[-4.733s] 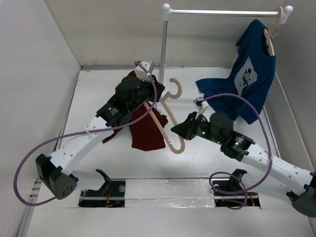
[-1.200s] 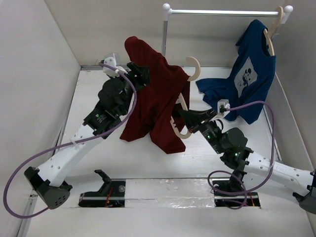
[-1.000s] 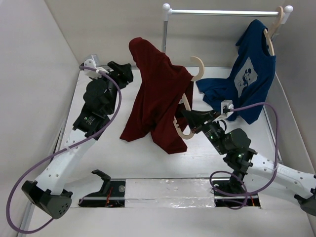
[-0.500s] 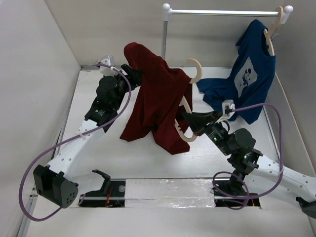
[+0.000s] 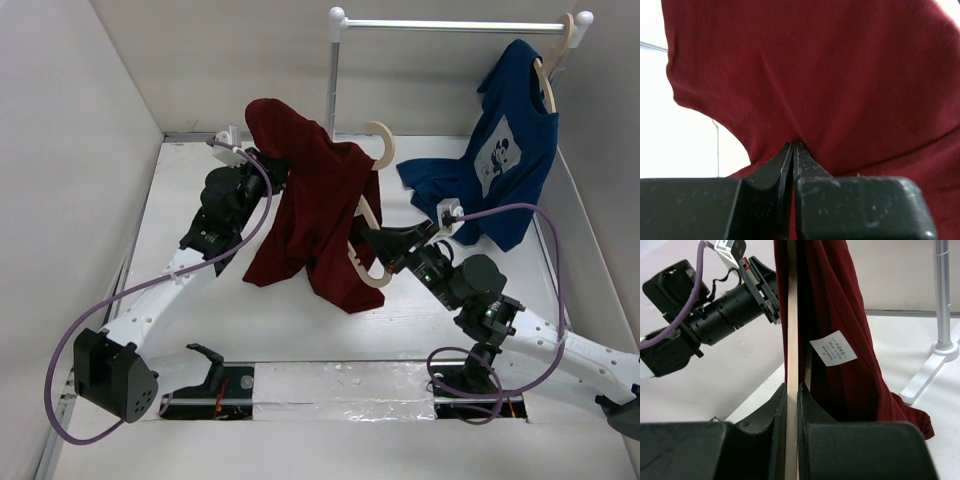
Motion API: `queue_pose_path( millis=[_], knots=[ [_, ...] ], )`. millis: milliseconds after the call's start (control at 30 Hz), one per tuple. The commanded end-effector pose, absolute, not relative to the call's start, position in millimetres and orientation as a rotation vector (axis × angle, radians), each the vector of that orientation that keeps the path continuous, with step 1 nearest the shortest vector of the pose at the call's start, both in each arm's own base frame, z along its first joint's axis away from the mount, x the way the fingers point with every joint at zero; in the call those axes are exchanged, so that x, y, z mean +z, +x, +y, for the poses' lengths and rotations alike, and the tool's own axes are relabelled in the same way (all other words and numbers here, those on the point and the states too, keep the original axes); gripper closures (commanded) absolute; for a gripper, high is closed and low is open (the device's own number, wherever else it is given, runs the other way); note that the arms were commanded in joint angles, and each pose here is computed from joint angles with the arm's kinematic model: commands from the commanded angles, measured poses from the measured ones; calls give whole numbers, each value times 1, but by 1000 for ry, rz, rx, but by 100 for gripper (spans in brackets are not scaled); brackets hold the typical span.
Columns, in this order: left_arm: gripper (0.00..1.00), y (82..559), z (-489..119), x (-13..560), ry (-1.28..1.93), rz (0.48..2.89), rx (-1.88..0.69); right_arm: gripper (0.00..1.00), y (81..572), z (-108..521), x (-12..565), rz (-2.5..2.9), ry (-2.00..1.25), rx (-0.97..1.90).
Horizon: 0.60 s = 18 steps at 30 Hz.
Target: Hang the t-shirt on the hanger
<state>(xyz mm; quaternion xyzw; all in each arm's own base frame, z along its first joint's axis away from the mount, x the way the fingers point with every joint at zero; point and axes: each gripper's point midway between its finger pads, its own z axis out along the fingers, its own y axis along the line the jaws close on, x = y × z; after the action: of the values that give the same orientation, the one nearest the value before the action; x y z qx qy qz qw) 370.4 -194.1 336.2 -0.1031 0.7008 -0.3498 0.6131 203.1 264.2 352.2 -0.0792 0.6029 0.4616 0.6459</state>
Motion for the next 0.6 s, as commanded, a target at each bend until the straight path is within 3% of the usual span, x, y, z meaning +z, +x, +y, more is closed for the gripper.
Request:
queue_pose_path(
  millis=[0, 200, 467, 567],
  knots=[
    [100, 357, -195, 367, -214, 1502, -871, 100, 197, 253, 408, 1210, -120, 1120],
    [100, 331, -199, 337, -173, 1551, -876, 100, 211, 246, 407, 1214, -95, 1089],
    [100, 296, -213, 378, -12, 1485, -1010, 100, 228, 258, 385, 1264, -124, 1041],
    [83, 296, -227, 383, 39, 1482, -1076, 100, 233, 263, 376, 1291, -126, 1030]
  ],
)
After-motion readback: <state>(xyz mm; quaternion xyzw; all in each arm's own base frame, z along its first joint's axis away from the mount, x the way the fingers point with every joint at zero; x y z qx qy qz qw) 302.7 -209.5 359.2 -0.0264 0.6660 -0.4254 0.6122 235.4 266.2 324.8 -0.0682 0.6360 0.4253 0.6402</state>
